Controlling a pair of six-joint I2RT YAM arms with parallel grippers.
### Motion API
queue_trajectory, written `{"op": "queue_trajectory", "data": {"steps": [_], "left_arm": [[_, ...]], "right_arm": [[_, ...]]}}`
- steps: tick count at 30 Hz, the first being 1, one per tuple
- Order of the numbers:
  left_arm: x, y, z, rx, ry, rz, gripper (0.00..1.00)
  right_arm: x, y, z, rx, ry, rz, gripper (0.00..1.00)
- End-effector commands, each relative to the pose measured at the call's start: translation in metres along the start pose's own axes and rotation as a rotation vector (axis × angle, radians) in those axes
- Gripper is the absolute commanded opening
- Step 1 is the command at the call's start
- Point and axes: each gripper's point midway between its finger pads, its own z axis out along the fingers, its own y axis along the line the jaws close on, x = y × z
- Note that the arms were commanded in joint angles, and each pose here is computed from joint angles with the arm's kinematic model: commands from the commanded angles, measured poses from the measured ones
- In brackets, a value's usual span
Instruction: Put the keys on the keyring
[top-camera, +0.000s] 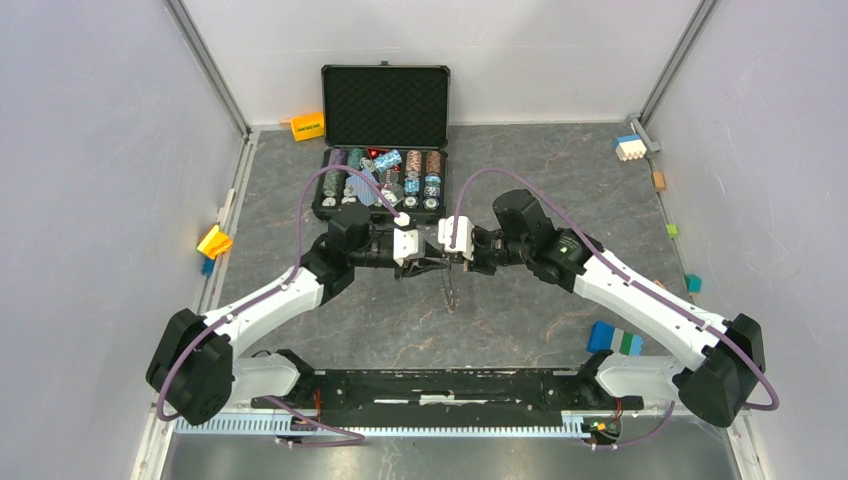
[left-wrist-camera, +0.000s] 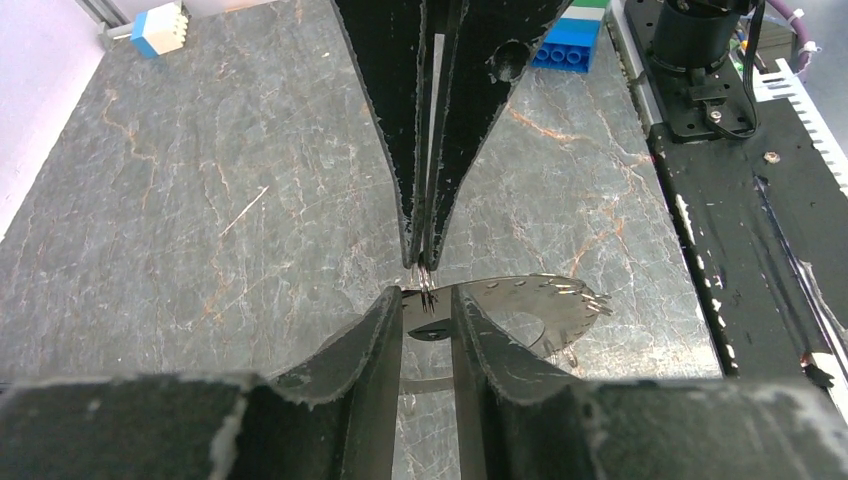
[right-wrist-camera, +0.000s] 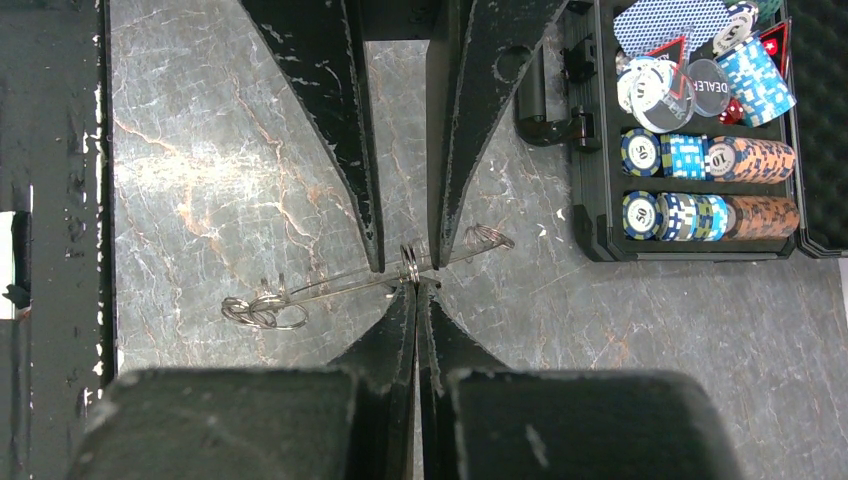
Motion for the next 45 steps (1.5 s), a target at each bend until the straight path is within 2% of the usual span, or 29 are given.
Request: {"op": "queue_trajectory", "data": {"steps": [1, 15, 17, 20, 22, 30, 33, 41, 45], "left_arm": [[-0.019, 0.010, 0.004, -0.017, -0.046, 0.045, 0.30], [-0.020, 0.009, 0.005, -0.016, -0.053, 0.019, 0.23], [-0.020, 0.010, 0.005, -0.017, -0.053, 0.015, 0.17], [-0.020, 0.009, 0.005, -0.020, -0.054, 0.008, 0.03], [-0.021, 0.010, 0.004, -0.033, -0.063, 0.007, 0.02], [-0.036, 0.009, -0.007, -0.070, -0.182, -0.020, 0.02], [-0.044, 0.007, -0.012, -0.068, -0.235, -0.044, 0.02], [-0.056, -0.002, -0.014, -0.034, -0.322, -0.099, 0.02], [-0.054, -0.003, -0.013, -0.029, -0.323, -0.114, 0.02]], "right_arm": [[-0.024, -0.008, -0.002, 0.022, -0.073, -0.029, 0.00], [-0.024, -0.008, -0.002, 0.021, -0.074, -0.026, 0.00], [-0.024, -0.008, -0.002, 0.020, -0.073, -0.025, 0.00], [-0.023, -0.007, -0.002, 0.018, -0.072, -0.022, 0.00], [-0.023, -0.006, -0.003, 0.020, -0.072, -0.024, 0.01], [-0.021, -0.004, -0.016, 0.053, -0.108, -0.042, 0.37], [-0.017, -0.002, -0.022, 0.064, -0.130, -0.059, 0.45], [-0.014, 0.004, -0.022, 0.045, -0.162, -0.093, 0.47], [-0.017, 0.002, -0.017, 0.025, -0.161, -0.094, 0.47]]}}
